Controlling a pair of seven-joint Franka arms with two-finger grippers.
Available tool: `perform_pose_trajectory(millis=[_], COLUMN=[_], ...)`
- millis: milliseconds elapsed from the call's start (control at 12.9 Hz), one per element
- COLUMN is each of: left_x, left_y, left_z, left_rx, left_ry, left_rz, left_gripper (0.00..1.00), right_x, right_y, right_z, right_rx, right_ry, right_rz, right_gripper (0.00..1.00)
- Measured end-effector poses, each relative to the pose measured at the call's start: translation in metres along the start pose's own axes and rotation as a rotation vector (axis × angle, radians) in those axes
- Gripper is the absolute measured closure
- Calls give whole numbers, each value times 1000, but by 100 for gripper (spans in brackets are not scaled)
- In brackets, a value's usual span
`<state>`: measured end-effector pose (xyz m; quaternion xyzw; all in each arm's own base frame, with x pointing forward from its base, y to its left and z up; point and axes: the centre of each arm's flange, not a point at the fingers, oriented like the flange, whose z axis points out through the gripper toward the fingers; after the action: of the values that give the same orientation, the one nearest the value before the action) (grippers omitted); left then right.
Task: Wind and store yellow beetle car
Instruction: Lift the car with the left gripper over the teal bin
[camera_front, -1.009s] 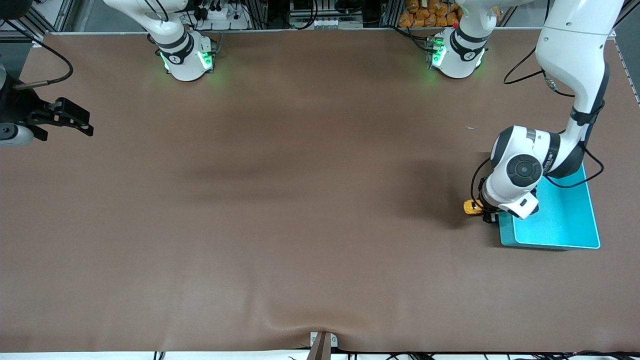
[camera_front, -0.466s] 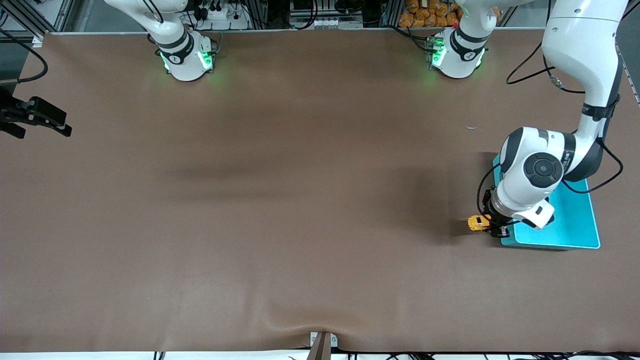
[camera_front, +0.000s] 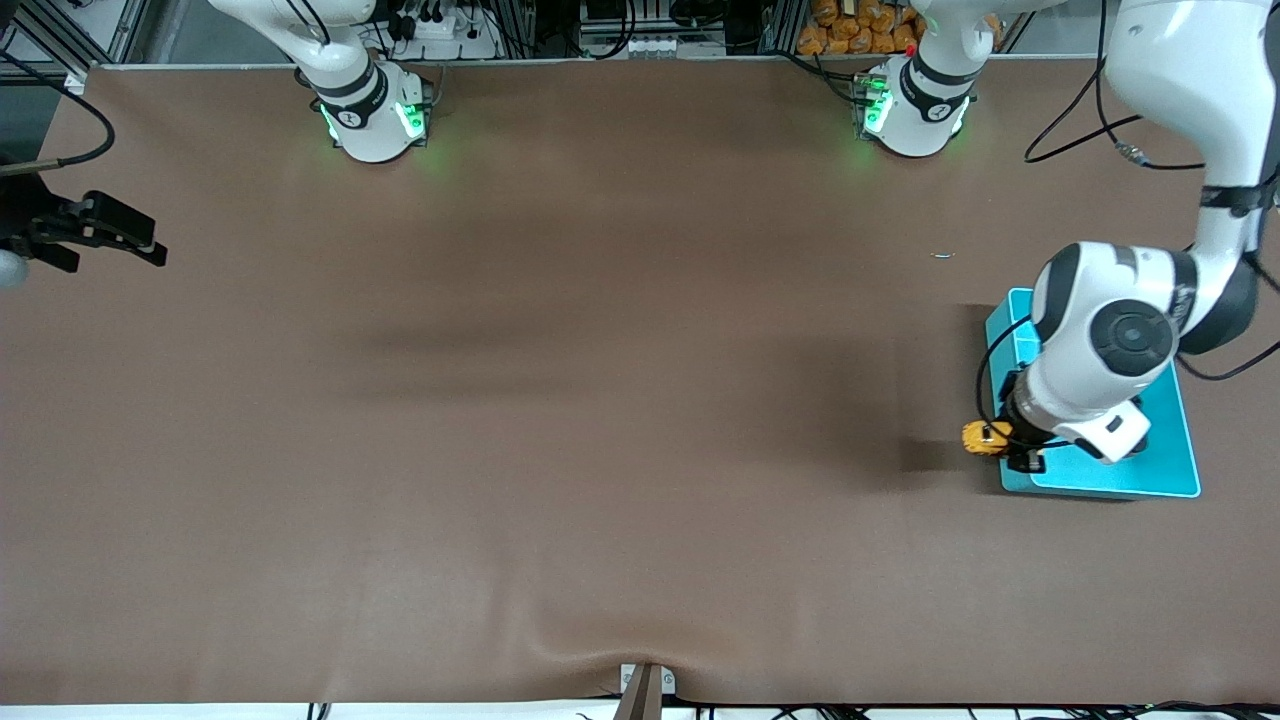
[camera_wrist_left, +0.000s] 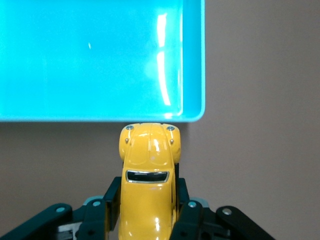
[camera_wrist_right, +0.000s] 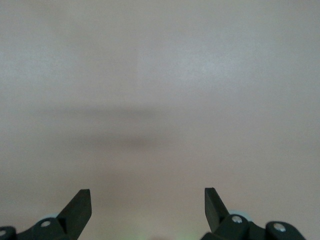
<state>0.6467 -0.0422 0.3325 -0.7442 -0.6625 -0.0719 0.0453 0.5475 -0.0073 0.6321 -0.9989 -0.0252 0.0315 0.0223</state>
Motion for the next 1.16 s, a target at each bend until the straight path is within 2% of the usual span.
perform_pose_trajectory(millis=[233,466,776,1165], left_x=[32,40,46,90], left_y=[-11,-23,-29,-44], left_z=[-19,-24,-26,-12], left_rx=[42,113,132,171], left_ry=[12,8,-5,-51], left_rz=[127,280,478,786], left_gripper=[54,54,54,54], right_x=[-7,-11,-10,-10], right_y=[-5,-8,-8,-8], right_z=[5,4,4,4], right_rx=[-1,-1,0,1], right_ry=[-13,-12,-12,-11], right_rz=[-7,-22,-25,-26], right_gripper=[0,0,0,0])
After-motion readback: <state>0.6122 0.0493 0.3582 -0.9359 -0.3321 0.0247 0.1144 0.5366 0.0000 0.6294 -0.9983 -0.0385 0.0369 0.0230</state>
